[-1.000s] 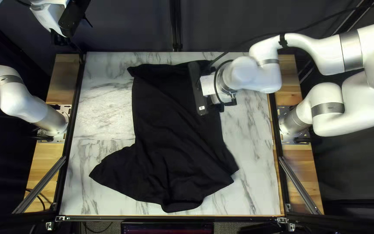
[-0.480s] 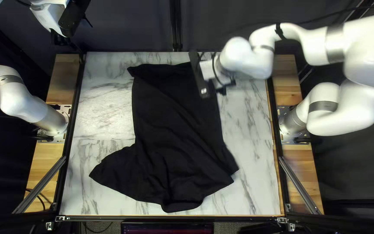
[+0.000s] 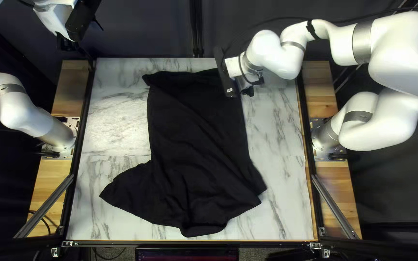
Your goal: Fold t-shirt
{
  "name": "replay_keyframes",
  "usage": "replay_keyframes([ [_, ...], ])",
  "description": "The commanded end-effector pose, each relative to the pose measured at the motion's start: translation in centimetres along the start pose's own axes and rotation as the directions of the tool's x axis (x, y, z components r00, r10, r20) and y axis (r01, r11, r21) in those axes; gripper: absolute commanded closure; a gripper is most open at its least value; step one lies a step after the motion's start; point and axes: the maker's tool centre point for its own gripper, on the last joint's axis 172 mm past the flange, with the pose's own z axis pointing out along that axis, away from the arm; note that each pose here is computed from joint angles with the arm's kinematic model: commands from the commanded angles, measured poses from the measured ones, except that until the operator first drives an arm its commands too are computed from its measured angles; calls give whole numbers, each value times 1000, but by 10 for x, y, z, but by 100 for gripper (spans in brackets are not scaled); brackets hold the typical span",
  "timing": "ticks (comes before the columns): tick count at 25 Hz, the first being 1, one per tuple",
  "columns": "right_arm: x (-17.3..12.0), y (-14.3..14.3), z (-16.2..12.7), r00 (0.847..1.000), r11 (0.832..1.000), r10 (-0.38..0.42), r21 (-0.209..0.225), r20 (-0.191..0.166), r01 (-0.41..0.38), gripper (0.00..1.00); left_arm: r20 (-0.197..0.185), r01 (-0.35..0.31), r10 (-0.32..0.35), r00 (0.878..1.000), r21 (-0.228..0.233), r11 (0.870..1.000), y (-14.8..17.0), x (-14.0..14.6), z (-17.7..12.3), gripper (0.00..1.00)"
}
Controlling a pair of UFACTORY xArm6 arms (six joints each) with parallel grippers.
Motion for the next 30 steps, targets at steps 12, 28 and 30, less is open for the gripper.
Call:
replay_keyframes([
  [12, 25, -14, 5, 991, 989, 127, 77, -33, -124, 0, 0, 0, 0, 1000, 0, 1000, 0, 0, 0, 0],
  [28, 80, -47, -1, 758, 773, 634, 138, -152, -619, 0, 0, 0, 0, 1000, 0, 1000, 0, 0, 0, 0],
  [30, 86, -47, 2, 744, 759, 651, 132, -149, -638, 0, 0, 0, 0, 1000, 0, 1000, 0, 0, 0, 0],
])
